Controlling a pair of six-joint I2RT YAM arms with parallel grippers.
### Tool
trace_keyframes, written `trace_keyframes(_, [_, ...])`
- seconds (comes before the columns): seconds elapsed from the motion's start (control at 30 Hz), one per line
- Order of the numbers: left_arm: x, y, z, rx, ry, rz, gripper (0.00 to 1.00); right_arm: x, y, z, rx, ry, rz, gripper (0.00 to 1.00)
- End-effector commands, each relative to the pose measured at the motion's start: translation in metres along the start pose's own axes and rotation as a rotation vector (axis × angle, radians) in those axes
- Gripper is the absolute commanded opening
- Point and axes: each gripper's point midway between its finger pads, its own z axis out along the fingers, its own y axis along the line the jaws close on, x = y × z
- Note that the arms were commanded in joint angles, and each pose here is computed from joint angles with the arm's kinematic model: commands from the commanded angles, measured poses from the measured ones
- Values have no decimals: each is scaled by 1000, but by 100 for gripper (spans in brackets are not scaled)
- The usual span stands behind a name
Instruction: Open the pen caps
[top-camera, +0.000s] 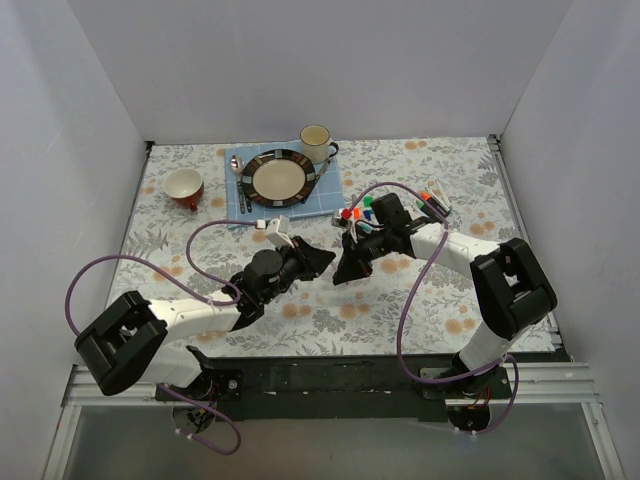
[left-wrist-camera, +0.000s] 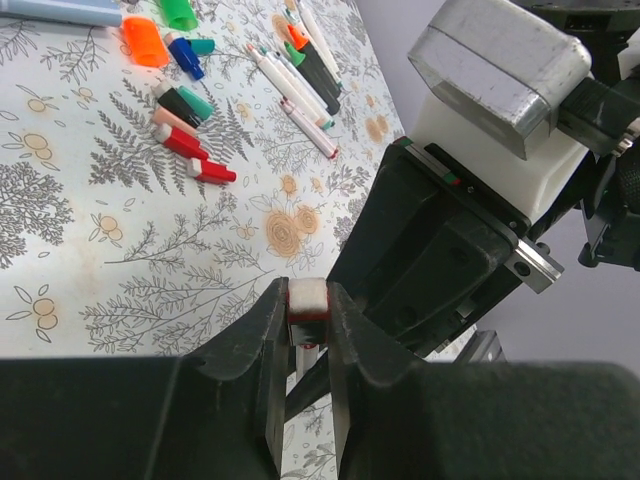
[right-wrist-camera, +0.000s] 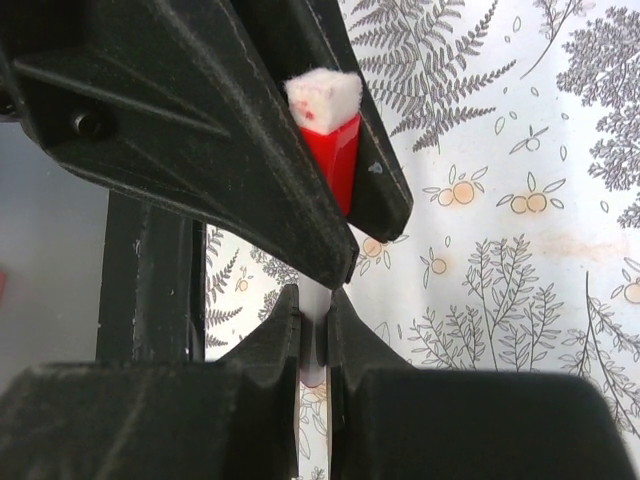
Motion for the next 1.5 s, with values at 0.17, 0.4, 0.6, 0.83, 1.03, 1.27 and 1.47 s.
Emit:
trace_keyframes(0.17, [-148,-29,-47,-124,-525,132,0,-4,14,17,-50,44,-79,1])
trace_keyframes(0.4, [-269,-38,-87,-188,-733,155,0,-8,24,16,-61,46,-134,1])
trace_keyframes(0.6, [-288,-51,-88,-161,-692,172,0,-15,18,5,19,58,-206,1])
trace_keyframes(0.83, [-159,-32,-34,-9,-120,-5,0,-29,-62,-88,486,39,-154,1])
trace_keyframes(1.03, [-50,-3,-17,-59,113,-91,0,-18,-107,-167,818,97,-105,8])
trace_keyframes(1.27, [16,43,30,-267,267,-107,0,29,-145,-192,910,229,37,9])
trace_keyframes(1.47, [42,73,75,-386,350,-60,2,52,-165,-203,991,311,77,16])
